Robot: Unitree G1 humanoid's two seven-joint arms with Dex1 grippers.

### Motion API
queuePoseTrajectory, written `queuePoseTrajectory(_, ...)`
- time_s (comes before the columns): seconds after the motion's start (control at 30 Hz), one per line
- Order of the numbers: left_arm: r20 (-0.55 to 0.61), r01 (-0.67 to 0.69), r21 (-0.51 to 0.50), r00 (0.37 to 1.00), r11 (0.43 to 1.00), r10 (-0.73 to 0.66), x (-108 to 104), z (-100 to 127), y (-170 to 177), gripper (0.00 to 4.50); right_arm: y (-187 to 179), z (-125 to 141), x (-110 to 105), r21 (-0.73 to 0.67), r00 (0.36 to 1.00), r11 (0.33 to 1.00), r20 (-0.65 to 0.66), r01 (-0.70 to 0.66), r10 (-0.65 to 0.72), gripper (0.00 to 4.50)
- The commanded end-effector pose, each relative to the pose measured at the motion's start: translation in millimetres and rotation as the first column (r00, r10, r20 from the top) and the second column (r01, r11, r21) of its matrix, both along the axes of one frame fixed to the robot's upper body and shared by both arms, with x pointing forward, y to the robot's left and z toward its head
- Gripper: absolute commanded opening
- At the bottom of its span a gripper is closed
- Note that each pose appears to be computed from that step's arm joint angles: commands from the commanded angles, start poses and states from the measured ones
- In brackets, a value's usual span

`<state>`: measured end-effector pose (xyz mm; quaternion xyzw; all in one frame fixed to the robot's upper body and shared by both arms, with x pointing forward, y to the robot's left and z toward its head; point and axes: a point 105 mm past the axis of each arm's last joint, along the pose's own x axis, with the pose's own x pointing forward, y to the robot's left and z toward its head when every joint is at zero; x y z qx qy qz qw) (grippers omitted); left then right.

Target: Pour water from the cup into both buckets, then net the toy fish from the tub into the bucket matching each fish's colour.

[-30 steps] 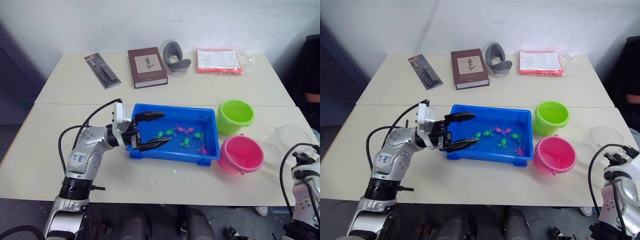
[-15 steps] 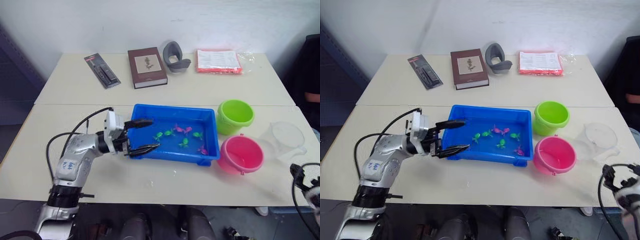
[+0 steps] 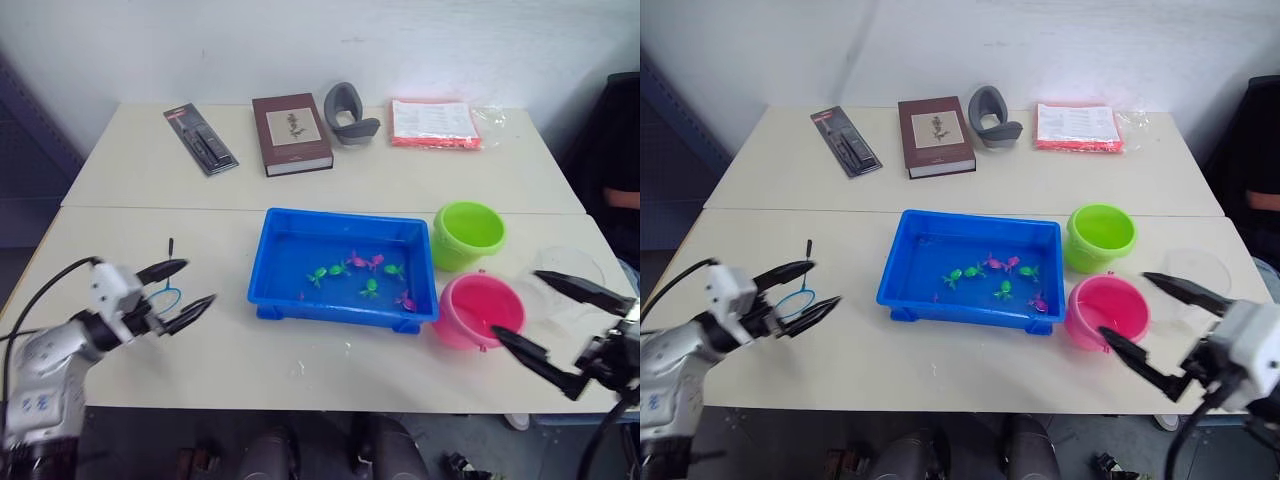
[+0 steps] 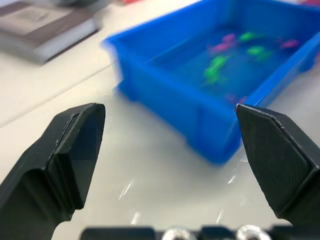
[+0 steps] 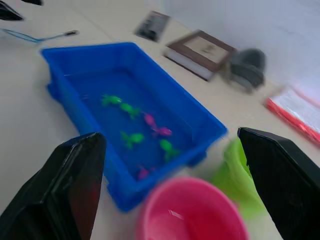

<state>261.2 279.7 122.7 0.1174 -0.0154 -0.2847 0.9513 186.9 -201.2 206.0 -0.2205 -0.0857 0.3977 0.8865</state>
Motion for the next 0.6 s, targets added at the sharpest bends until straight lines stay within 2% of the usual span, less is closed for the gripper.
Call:
queuePoseTrajectory(0.03, -0.002, -0.224, 0.016, 0.975, 0.975, 0.224, -24, -10, 40, 4.50, 21, -8, 2, -0.004, 0.990, 0.990, 0.008, -0.141, 0.141, 4.46)
queuePoseTrajectory(0.17, -0.068, -0.404, 0.042, 0.911, 0.914, 0.406, -57, -31, 74, 4.50, 35, -15, 8, 0.016, 0.978, 0.978, 0.028, -0.206, 0.206, 4.46)
queuePoseTrajectory(0.27, -0.077, -0.513, 0.047, 0.853, 0.857, 0.515, -73, -35, 91, 4.50, 41, -22, 9, 0.015, 0.974, 0.974, 0.013, -0.228, 0.228, 4.46)
queuePoseTrajectory(0.33, -0.079, -0.540, 0.039, 0.837, 0.841, 0.541, -78, -36, 93, 4.50, 43, -28, 8, 0.013, 0.972, 0.972, 0.001, -0.236, 0.236, 4.46)
queuePoseTrajectory(0.43, -0.073, -0.525, 0.037, 0.847, 0.850, 0.527, -73, -33, 83, 4.50, 45, -32, 9, 0.019, 0.971, 0.971, -0.001, -0.238, 0.238, 4.46)
queuePoseTrajectory(0.5, -0.057, -0.571, 0.085, 0.815, 0.816, 0.576, -61, -30, 85, 4.50, 47, -33, 9, 0.022, 0.971, 0.971, 0.001, -0.238, 0.238, 4.46)
queuePoseTrajectory(0.57, -0.054, -0.618, 0.077, 0.781, 0.782, 0.622, -40, -21, 83, 4.50, 48, -35, 8, -0.012, 0.966, 0.966, 0.004, -0.258, 0.258, 4.46)
queuePoseTrajectory(0.6, -0.060, -0.600, 0.061, 0.796, 0.798, 0.603, -28, -15, 75, 4.50, 49, -37, 7, -0.036, 0.962, 0.962, 0.002, -0.271, 0.271, 4.46)
